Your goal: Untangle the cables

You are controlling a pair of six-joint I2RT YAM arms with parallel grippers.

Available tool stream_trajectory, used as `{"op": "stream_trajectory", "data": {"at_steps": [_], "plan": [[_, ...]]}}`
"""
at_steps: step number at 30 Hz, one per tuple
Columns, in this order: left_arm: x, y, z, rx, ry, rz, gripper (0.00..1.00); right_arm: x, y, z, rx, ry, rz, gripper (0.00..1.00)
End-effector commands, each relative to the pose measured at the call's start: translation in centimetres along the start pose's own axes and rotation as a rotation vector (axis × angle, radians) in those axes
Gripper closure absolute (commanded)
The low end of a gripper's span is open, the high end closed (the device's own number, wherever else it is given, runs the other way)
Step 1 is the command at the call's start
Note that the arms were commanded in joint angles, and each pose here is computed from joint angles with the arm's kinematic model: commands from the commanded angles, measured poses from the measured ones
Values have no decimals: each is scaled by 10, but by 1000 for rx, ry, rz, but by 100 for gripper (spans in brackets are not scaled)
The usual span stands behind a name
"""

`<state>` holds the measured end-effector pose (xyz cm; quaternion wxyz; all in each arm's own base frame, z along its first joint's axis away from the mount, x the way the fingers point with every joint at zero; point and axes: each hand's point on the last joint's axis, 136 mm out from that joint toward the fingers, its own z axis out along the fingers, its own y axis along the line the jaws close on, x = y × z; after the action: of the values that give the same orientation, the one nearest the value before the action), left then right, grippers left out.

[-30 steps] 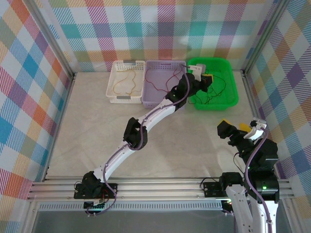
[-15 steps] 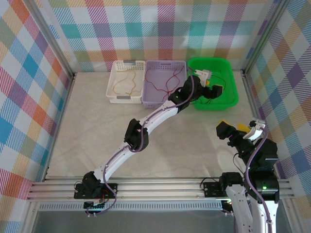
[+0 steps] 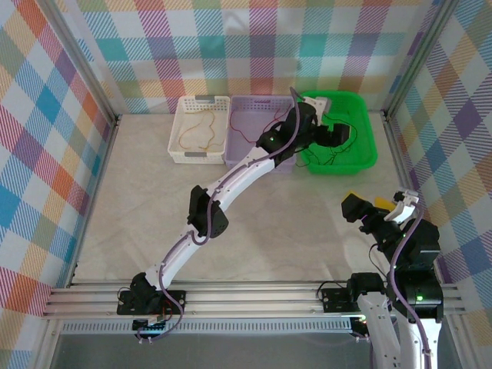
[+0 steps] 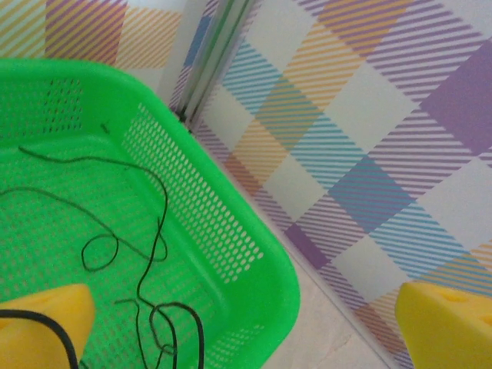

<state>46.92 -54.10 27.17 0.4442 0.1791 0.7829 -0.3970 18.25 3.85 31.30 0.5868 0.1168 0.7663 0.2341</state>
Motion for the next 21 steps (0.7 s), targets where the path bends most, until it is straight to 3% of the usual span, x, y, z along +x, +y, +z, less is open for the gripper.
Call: {"op": "stream_trajectory", "data": {"at_steps": [1, 6, 12, 21], "plan": [[11, 18, -9, -55, 84, -65, 0, -6, 8, -4, -24, -2, 3, 0], [36, 29, -8, -55, 185, -162, 0, 3, 3, 5, -2, 58, 38, 0], [43, 18, -22, -36, 262, -255, 0, 15, -7, 28, 35, 138, 72, 0], [45, 11, -59, -85, 359, -276, 0, 32, -12, 51, 16, 200, 124, 0]]}}
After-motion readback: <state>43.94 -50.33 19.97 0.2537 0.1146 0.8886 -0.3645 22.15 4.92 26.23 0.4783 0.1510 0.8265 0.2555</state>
